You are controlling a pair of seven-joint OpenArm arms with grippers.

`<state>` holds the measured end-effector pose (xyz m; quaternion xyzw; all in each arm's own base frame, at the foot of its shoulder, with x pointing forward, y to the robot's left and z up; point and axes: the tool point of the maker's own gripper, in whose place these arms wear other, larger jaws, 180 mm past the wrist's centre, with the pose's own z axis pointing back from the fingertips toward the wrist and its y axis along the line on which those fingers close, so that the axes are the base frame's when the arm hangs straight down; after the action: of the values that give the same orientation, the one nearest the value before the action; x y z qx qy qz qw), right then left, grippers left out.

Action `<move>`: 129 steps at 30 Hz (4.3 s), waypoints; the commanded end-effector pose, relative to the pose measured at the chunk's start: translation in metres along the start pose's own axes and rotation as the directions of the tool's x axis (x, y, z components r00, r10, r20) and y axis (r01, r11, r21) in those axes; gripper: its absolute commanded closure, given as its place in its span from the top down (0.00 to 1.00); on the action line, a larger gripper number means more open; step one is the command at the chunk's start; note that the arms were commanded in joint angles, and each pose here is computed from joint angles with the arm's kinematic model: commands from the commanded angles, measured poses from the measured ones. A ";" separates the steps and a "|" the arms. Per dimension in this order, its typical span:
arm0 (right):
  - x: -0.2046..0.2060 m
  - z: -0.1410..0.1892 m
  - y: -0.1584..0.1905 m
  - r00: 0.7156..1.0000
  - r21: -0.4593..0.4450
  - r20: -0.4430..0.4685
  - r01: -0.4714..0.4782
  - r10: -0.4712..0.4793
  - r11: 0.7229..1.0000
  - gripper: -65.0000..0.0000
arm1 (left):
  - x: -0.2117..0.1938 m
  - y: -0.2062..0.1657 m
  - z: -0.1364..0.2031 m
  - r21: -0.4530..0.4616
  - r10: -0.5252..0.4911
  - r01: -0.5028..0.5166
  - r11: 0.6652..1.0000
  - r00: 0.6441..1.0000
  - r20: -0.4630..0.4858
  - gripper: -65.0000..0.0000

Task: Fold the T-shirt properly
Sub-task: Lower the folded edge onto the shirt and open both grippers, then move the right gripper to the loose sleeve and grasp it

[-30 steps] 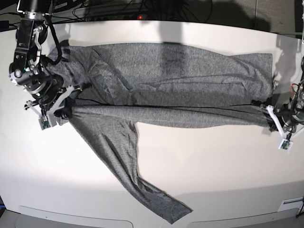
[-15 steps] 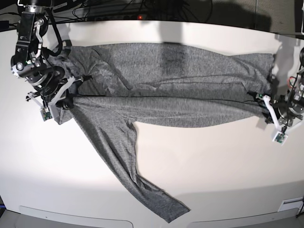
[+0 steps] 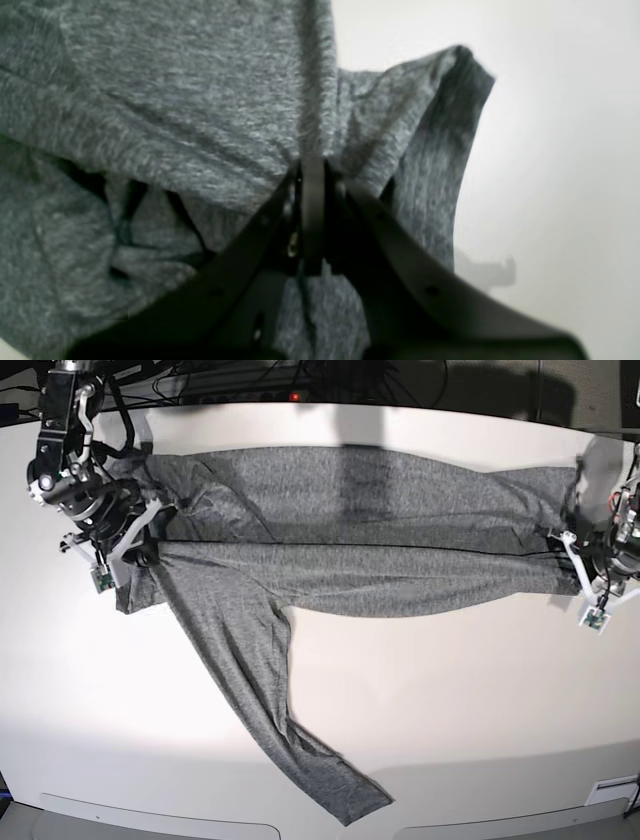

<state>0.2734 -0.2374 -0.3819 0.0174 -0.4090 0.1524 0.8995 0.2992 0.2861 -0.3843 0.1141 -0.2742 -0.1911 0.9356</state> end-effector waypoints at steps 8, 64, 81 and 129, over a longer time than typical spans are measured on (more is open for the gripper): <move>0.006 0.004 -0.005 1.000 -0.012 0.013 -0.014 0.014 1.000 0.00 | 0.008 0.013 0.007 0.038 -0.013 0.012 0.999 1.000 0.012 0.00; 0.005 0.006 0.009 0.997 0.047 0.046 0.068 -0.070 0.997 0.48 | 0.017 0.022 0.015 0.253 -0.012 -0.027 0.967 0.989 0.150 0.30; 0.031 0.011 0.011 0.987 0.064 0.143 0.069 -0.078 0.996 0.48 | -0.046 0.001 0.014 0.173 0.065 -0.029 0.985 0.977 -0.202 0.30; 0.026 -0.095 0.069 0.913 0.222 0.057 0.382 -0.403 0.897 0.48 | -0.030 -0.057 -0.043 0.048 0.241 -0.237 0.970 0.965 -0.103 0.30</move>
<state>0.3385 -0.1481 -0.4338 0.2037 -0.4278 -0.0002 0.8806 0.2901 0.2520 -0.4485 0.1119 -0.2599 -0.0616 0.9572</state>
